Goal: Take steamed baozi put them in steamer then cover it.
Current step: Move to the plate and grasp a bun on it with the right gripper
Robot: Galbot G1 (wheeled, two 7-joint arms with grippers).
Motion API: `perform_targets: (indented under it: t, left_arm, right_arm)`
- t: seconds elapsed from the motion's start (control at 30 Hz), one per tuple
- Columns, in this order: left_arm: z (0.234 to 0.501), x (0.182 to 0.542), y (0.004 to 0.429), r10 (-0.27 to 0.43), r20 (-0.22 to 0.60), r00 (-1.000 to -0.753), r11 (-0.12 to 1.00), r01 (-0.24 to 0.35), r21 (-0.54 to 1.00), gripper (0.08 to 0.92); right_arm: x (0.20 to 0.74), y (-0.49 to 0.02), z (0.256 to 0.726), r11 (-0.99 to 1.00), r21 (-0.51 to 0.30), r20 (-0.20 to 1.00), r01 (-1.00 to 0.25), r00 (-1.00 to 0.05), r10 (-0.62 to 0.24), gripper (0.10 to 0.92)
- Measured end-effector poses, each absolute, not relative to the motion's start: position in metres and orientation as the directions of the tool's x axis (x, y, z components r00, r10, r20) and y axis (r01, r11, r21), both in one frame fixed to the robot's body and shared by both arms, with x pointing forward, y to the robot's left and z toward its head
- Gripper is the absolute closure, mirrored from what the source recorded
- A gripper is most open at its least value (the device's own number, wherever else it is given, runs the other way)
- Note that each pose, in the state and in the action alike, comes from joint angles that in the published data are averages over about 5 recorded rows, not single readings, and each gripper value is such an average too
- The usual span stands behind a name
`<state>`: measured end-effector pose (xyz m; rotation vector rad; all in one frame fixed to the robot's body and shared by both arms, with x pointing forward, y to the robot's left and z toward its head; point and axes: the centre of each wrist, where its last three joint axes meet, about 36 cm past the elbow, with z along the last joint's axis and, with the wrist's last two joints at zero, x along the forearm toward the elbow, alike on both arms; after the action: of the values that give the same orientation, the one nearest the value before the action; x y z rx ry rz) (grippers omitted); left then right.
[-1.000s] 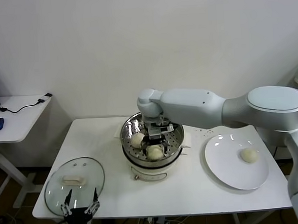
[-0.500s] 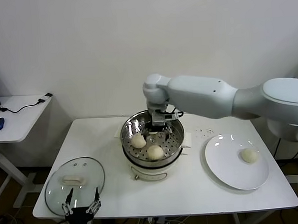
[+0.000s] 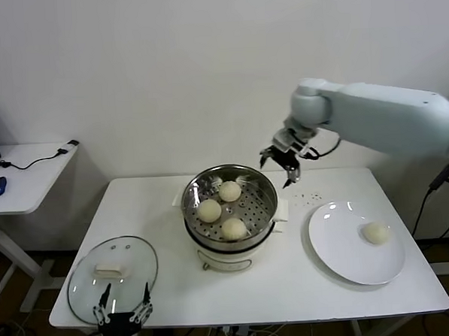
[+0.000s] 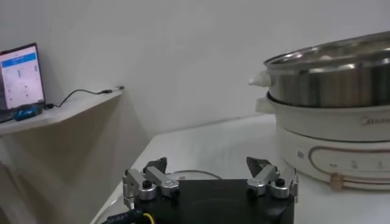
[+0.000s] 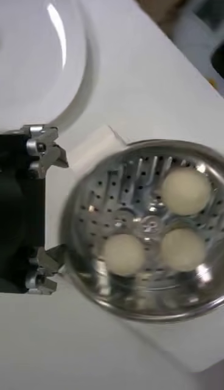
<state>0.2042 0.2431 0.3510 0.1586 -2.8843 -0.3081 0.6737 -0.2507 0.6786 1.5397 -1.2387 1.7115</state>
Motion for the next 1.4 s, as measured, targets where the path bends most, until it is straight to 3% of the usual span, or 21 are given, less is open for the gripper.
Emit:
perform_targets:
  t: [0.33, 0.73, 1.03, 1.4]
  left_arm:
    - [0.360, 0.203, 0.243, -0.134, 0.215, -0.967, 0.974, -0.088, 0.210, 0.177]
    - [0.359, 0.202, 0.241, -0.146, 0.224, -0.964, 0.972, -0.097, 0.216, 0.177]
    - [0.355, 0.201, 0.239, -0.154, 0.233, -0.960, 0.969, -0.100, 0.227, 0.177]
    - [0.351, 0.197, 0.241, -0.165, 0.247, -0.955, 0.965, -0.105, 0.238, 0.177]
  right_arm:
    - [0.650, -0.373, 0.613, -0.114, -0.192, 0.975, -0.975, -0.175, -0.140, 0.200]
    - [0.629, -0.472, 0.534, 0.023, -0.114, 0.989, -0.993, -0.116, -0.090, 0.200]
    - [0.632, -0.508, 0.510, 0.035, -0.108, 0.992, -0.994, -0.110, -0.054, 0.200]
    - [0.642, -0.516, 0.476, 0.018, -0.081, 0.996, -0.997, -0.082, -0.019, 0.200]
